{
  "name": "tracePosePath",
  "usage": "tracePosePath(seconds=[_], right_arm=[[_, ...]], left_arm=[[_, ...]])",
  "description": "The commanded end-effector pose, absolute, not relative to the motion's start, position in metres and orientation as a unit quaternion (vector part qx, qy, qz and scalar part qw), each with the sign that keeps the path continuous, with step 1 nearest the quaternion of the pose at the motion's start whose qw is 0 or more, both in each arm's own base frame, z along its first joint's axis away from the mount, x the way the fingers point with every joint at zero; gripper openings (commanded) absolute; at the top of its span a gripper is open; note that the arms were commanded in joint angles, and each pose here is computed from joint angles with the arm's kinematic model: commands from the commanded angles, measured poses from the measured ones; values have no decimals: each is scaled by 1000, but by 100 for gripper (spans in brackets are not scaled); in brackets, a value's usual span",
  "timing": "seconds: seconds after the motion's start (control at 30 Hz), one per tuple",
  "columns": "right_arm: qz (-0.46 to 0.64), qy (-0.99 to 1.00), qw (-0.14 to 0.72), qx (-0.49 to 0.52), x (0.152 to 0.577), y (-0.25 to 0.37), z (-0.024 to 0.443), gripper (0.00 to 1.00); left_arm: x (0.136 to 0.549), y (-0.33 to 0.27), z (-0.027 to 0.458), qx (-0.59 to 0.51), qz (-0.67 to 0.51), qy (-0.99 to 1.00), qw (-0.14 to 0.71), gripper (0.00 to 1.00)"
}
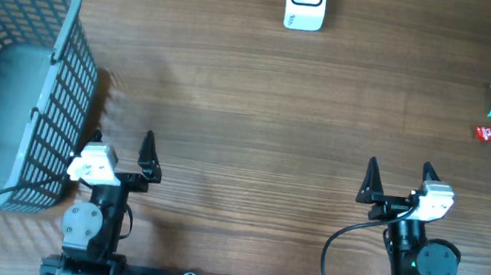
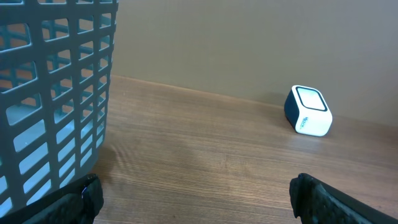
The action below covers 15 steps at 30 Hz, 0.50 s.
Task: Scan the item barcode
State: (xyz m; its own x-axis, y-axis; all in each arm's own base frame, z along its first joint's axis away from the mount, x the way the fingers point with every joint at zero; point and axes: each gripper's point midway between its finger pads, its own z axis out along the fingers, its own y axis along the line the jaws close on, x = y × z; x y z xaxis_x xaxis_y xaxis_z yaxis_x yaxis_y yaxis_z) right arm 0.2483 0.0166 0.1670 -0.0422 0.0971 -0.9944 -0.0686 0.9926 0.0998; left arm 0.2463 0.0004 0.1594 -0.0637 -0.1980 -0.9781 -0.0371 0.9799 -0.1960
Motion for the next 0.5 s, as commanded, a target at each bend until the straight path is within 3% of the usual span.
tracePosePath(seconds=[0.0,0.47], right_arm=[[59,704,707,-3,246,19,177,100],[59,705,706,-3,246,19,176,100]], left_arm=[[246,0,159,-71,-56,726,681,100],[246,-6,159,-63,-63,727,681,100]])
